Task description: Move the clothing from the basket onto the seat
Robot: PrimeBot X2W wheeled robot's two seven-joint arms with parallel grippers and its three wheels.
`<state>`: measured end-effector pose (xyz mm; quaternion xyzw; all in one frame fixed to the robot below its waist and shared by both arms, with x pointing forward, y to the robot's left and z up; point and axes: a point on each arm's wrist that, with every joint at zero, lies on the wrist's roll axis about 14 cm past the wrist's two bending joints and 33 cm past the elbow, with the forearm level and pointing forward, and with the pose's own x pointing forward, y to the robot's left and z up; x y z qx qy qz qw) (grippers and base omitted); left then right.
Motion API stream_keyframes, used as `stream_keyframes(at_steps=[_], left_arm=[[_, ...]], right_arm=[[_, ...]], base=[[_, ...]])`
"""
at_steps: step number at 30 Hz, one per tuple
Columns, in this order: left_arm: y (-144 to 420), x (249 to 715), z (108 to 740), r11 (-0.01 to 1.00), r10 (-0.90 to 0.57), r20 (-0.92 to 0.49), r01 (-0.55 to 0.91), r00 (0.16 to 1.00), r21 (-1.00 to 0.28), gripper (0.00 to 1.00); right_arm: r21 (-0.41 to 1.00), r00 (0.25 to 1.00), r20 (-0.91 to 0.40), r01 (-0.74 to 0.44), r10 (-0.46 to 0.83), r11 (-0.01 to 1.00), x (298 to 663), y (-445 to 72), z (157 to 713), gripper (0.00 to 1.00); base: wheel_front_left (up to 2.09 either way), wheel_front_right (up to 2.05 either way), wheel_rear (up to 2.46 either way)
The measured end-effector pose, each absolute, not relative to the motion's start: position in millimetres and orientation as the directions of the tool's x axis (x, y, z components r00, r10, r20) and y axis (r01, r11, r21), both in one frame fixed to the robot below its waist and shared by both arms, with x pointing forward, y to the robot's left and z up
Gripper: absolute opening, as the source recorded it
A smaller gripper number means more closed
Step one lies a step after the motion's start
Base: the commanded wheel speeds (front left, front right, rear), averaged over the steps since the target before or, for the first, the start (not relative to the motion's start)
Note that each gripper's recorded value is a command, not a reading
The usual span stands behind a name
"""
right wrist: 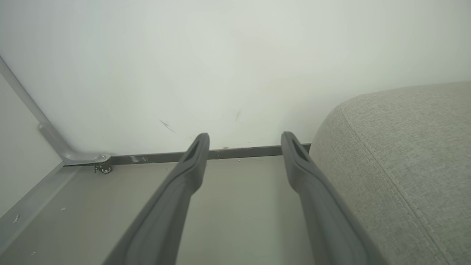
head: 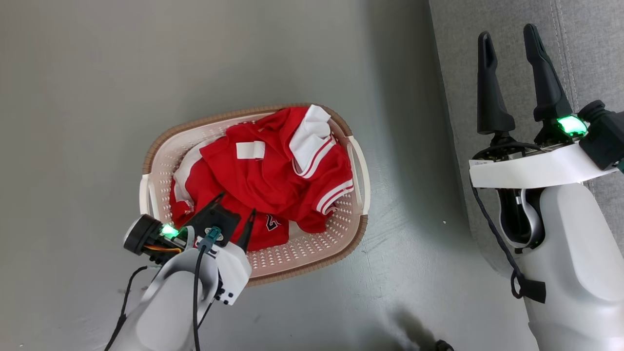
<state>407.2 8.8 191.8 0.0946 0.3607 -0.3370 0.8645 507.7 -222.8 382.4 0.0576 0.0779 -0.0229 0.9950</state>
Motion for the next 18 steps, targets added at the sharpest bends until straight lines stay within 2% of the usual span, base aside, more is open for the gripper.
stream_keyframes(at_steps=[9, 18], left_arm=[[17, 392, 169, 0.736, -0.486, -0.75, 0.673, 0.448, -0.075, 1.0], [16, 399, 155, 0.729, -0.476, -0.767, 0.681, 0.43, -0.071, 1.0]], right_arm=[[0.113, 0.984, -0.175, 0.057, -0.037, 0.992, 509, -224, 374, 1.0], [0.103, 0.978, -0.206, 0.058, -0.035, 0.993, 507, -225, 360, 1.0]], base=[[0.0, 0.0, 0.0], [0.0, 0.0, 0.0]])
